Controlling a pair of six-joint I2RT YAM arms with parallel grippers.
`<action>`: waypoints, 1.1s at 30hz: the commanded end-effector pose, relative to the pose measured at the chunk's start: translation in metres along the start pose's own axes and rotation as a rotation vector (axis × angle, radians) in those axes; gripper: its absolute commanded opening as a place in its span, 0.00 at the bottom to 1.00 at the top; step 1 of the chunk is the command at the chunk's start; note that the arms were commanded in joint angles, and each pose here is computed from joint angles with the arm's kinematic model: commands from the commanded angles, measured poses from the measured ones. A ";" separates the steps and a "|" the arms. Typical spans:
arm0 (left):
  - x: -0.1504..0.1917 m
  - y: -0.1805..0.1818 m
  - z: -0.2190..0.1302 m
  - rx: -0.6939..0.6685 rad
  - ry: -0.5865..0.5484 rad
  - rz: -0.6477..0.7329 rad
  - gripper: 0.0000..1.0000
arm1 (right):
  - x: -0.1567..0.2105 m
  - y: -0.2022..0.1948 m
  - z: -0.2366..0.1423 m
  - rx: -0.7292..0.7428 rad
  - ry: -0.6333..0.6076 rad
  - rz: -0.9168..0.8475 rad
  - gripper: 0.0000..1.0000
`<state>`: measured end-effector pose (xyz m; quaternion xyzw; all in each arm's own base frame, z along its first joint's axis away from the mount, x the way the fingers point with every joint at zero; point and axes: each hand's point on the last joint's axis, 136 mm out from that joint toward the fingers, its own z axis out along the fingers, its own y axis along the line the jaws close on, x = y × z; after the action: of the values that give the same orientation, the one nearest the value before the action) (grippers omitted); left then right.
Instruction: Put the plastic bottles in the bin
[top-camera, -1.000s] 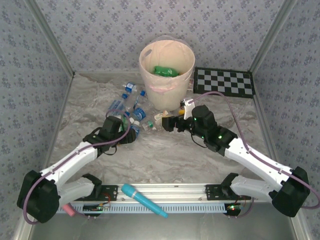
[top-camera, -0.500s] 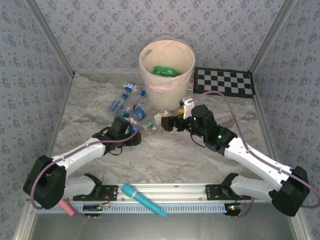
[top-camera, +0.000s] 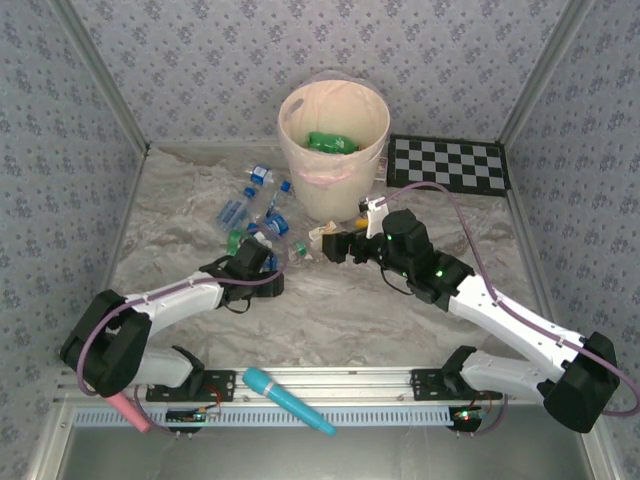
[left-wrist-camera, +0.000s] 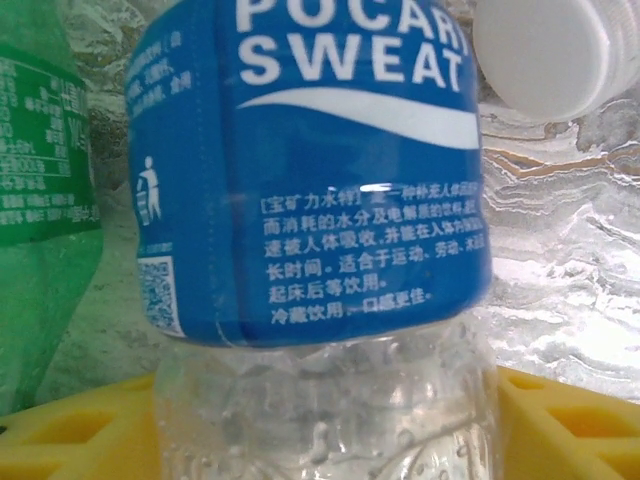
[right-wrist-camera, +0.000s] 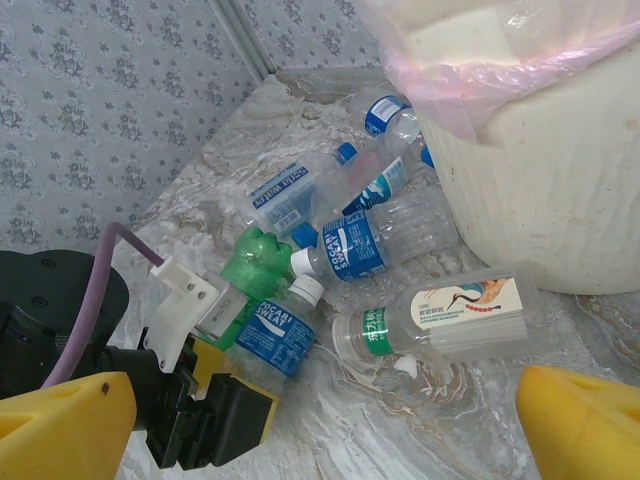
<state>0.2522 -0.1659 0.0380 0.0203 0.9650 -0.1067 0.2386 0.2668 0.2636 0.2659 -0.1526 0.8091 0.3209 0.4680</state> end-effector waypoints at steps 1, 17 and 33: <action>-0.008 -0.003 -0.005 -0.003 -0.027 0.004 0.66 | -0.015 0.007 -0.005 -0.008 -0.035 -0.015 1.00; -0.042 -0.016 -0.086 0.097 -0.191 -0.033 0.64 | -0.019 0.012 -0.011 -0.020 -0.055 -0.022 1.00; -0.178 -0.069 -0.222 0.123 -0.516 0.175 0.64 | -0.027 0.014 -0.029 -0.016 -0.090 -0.022 1.00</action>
<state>0.2935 -0.1834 0.3049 0.0536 0.8642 -0.1836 0.4654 0.2569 0.2583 0.2838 -0.1519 0.7956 0.3290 0.4854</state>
